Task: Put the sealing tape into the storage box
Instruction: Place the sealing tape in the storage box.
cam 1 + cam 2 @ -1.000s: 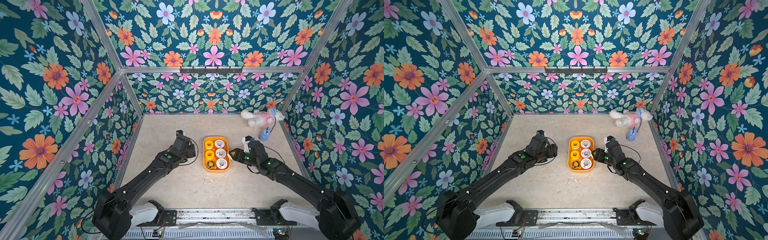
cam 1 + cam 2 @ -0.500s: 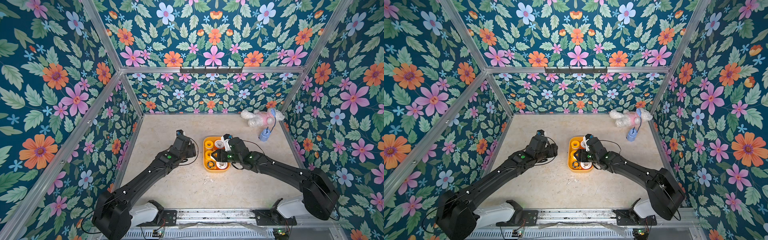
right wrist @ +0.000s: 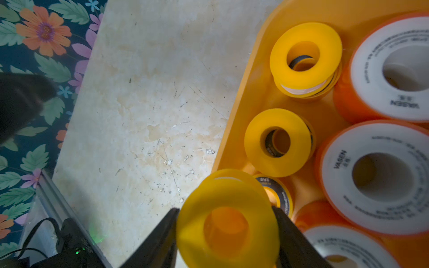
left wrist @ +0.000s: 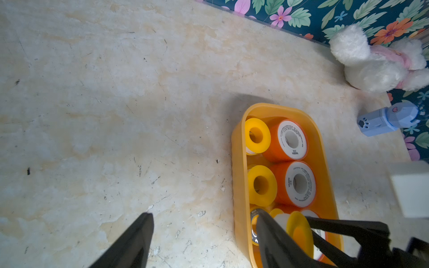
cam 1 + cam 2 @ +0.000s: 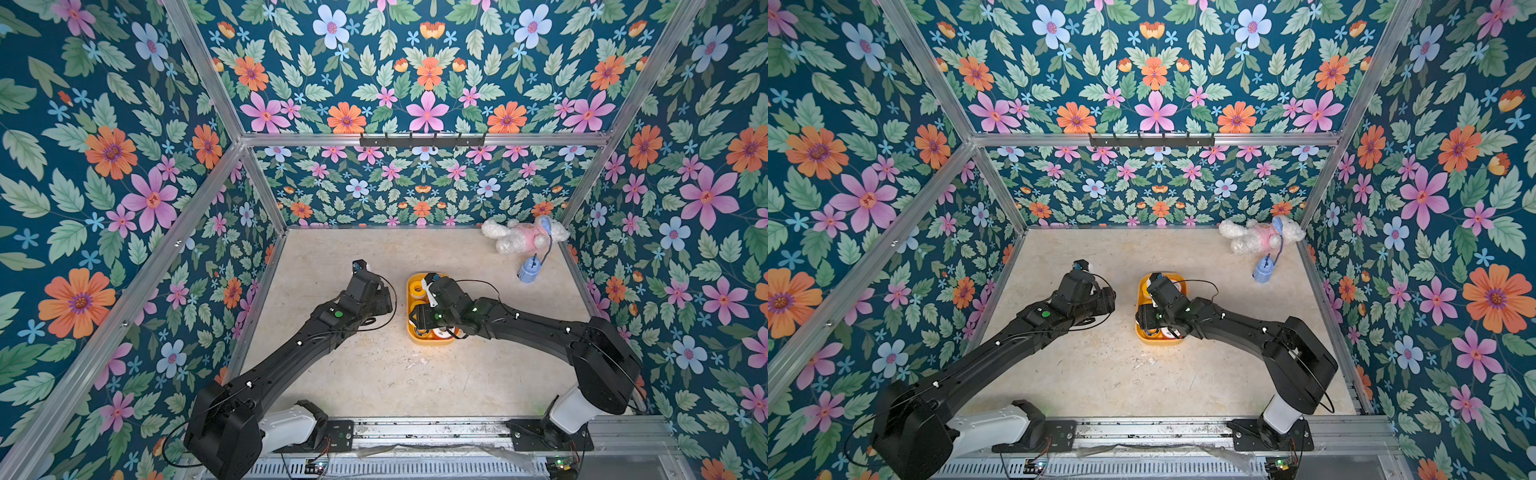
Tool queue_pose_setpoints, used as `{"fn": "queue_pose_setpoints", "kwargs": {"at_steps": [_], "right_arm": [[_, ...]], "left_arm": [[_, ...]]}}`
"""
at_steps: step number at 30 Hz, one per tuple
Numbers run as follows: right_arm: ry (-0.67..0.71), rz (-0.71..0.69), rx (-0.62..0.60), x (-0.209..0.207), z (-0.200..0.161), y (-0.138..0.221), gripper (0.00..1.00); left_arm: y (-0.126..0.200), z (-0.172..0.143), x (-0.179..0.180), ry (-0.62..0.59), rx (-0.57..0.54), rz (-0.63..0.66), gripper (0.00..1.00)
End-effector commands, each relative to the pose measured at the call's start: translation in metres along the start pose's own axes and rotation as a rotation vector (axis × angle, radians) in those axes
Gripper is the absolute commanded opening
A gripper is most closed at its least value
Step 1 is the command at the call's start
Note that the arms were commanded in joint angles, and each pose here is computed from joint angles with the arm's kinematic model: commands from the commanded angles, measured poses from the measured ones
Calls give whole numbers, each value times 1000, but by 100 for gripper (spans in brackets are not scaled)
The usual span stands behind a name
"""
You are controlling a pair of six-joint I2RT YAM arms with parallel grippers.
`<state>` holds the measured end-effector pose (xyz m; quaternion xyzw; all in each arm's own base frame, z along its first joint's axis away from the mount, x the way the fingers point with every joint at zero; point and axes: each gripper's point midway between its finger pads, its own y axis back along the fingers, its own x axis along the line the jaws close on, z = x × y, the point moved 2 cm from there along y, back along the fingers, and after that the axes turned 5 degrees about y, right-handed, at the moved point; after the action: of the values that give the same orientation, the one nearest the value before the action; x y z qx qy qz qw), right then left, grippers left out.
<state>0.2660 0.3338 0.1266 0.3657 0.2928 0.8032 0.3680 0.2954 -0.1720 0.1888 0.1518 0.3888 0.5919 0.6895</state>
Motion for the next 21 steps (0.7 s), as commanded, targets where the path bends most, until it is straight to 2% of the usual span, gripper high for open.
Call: {"fn": "queue_pose_setpoints", "kwargs": {"at_steps": [1, 8, 9, 14, 21], "right_arm": [[21, -61, 12, -8, -5, -1, 64], [41, -77, 32, -6, -12, -3, 64], [42, -96, 67, -11, -21, -13, 64], [47, -122, 85, -14, -25, -18, 64], [50, -133, 89, -14, -27, -18, 64]], "left_arm": [[-1, 0, 0, -5, 1, 0, 76], [-10, -9, -9, 2, 36, -62, 76], [-13, -11, -14, 8, 46, -89, 76], [-26, -19, -33, 61, 103, -229, 75], [-49, -34, -47, 101, 189, -344, 65]]}}
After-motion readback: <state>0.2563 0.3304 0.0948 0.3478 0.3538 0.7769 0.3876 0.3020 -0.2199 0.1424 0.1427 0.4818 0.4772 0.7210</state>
